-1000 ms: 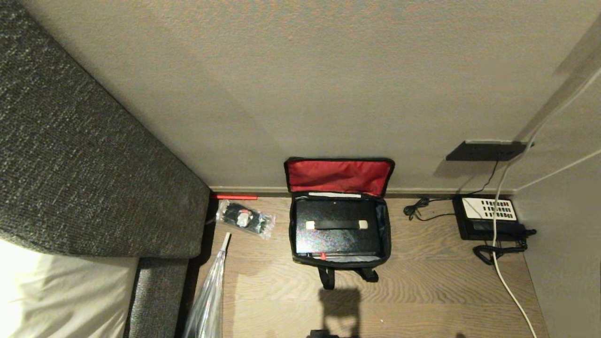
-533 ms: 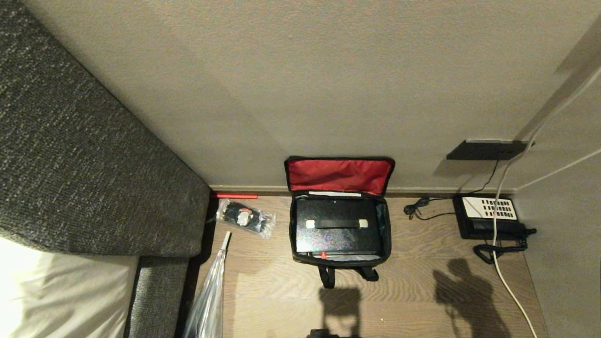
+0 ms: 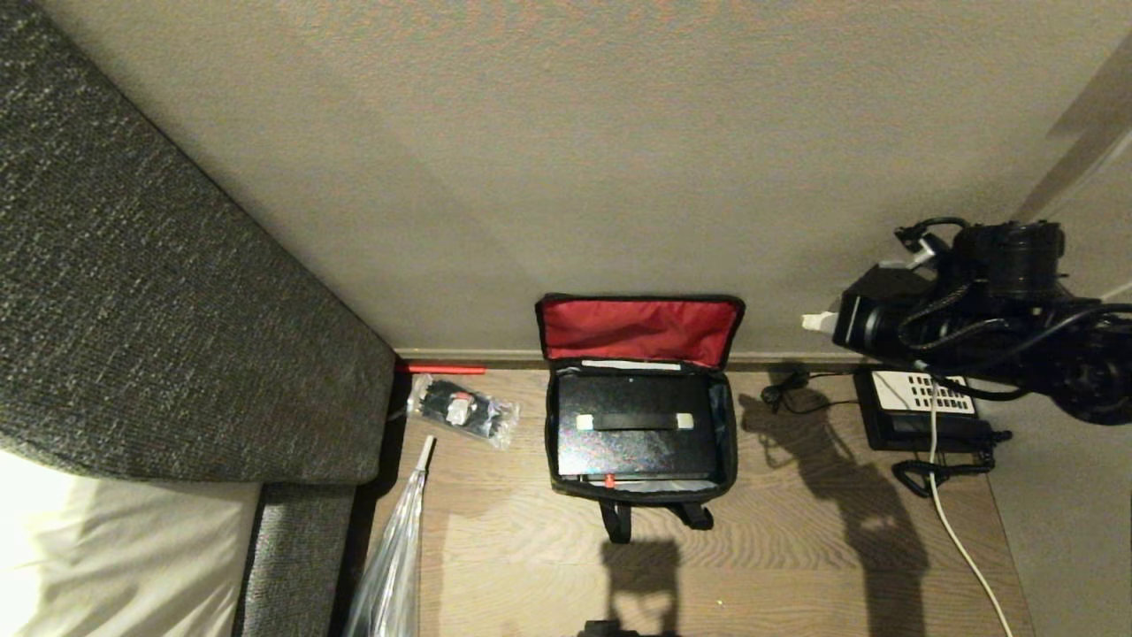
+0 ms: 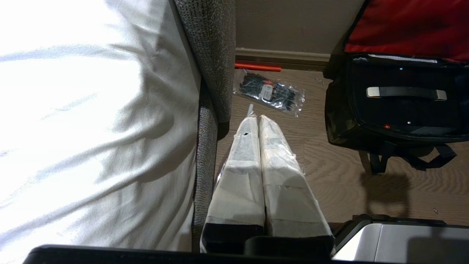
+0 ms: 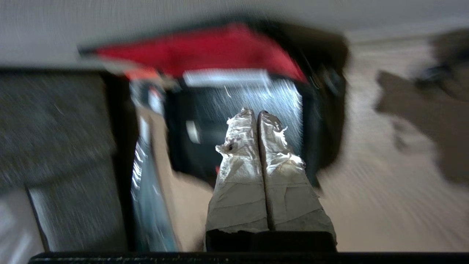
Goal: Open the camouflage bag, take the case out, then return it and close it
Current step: Close the top of the storage box
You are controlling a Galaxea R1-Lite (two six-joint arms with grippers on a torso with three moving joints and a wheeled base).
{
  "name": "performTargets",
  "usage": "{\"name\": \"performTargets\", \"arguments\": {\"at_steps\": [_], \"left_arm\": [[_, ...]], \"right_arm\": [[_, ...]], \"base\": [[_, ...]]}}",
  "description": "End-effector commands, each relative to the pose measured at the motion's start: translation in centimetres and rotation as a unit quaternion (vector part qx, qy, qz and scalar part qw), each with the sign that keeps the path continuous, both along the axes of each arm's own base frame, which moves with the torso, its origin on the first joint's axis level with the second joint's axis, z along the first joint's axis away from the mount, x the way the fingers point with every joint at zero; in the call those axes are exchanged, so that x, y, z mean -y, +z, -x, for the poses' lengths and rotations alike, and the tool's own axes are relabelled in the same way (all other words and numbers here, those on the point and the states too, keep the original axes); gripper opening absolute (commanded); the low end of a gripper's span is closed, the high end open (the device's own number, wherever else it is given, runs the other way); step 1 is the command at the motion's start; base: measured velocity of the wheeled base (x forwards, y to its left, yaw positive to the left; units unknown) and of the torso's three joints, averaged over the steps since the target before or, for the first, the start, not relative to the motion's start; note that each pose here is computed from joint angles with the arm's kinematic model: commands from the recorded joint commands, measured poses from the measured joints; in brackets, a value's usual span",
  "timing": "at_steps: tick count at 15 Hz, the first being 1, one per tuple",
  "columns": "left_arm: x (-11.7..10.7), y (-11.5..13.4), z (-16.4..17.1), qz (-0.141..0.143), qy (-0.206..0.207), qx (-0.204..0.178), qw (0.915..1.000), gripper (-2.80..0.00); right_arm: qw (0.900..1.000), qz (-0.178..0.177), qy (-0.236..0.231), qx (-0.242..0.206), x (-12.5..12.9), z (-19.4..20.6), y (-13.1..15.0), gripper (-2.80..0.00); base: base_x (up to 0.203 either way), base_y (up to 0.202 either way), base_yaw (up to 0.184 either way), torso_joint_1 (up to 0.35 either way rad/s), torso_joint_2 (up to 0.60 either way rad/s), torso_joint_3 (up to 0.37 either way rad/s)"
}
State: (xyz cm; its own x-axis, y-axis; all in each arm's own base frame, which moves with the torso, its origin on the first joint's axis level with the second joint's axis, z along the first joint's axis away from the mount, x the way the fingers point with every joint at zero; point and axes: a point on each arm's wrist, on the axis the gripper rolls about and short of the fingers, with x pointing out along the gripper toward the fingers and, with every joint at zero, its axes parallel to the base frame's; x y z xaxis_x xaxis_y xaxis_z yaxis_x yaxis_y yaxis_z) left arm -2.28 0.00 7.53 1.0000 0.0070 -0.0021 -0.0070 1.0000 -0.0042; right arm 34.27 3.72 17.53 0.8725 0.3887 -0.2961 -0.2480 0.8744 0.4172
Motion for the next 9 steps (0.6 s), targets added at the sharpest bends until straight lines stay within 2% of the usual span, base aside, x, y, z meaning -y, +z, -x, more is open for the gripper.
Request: {"name": "performTargets", "arguments": {"at_steps": [1,3,5,8,9], "left_arm": [[0.0,0.0,0.0,0.000,0.000,0.000,1.0000,-2.80],[0.0,0.0,0.0,0.000,0.000,0.000,1.0000,-2.80],[0.0,0.0,0.0,0.000,0.000,0.000,1.0000,-2.80],[0.0,0.0,0.0,0.000,0.000,0.000,1.0000,-2.80],[0.0,0.0,0.0,0.000,0.000,0.000,1.0000,-2.80]], "right_arm": [[0.999,-0.024,0.026,-0.012,-0.6,-3.7,-4.5,0.00],[0.999,-0.028,0.038,-0.008,-0.7,-4.0,-4.7,0.00],[0.998,-0.027,0.054,-0.020,-0.8,-4.4,-6.0,0.00],[0.997,0.002,0.078,-0.008,-0.9,-5.2,-7.7,0.00],[0.997,0.011,0.081,0.009,-0.9,-5.9,-8.3,0.00]], "base": [[0.000,0.000,0.000,0.000,0.00,0.000],[0.000,0.000,0.000,0.000,0.00,0.000],[0.000,0.000,0.000,0.000,0.00,0.000],[0.000,0.000,0.000,0.000,0.00,0.000],[0.000,0.000,0.000,0.000,0.00,0.000]]}}
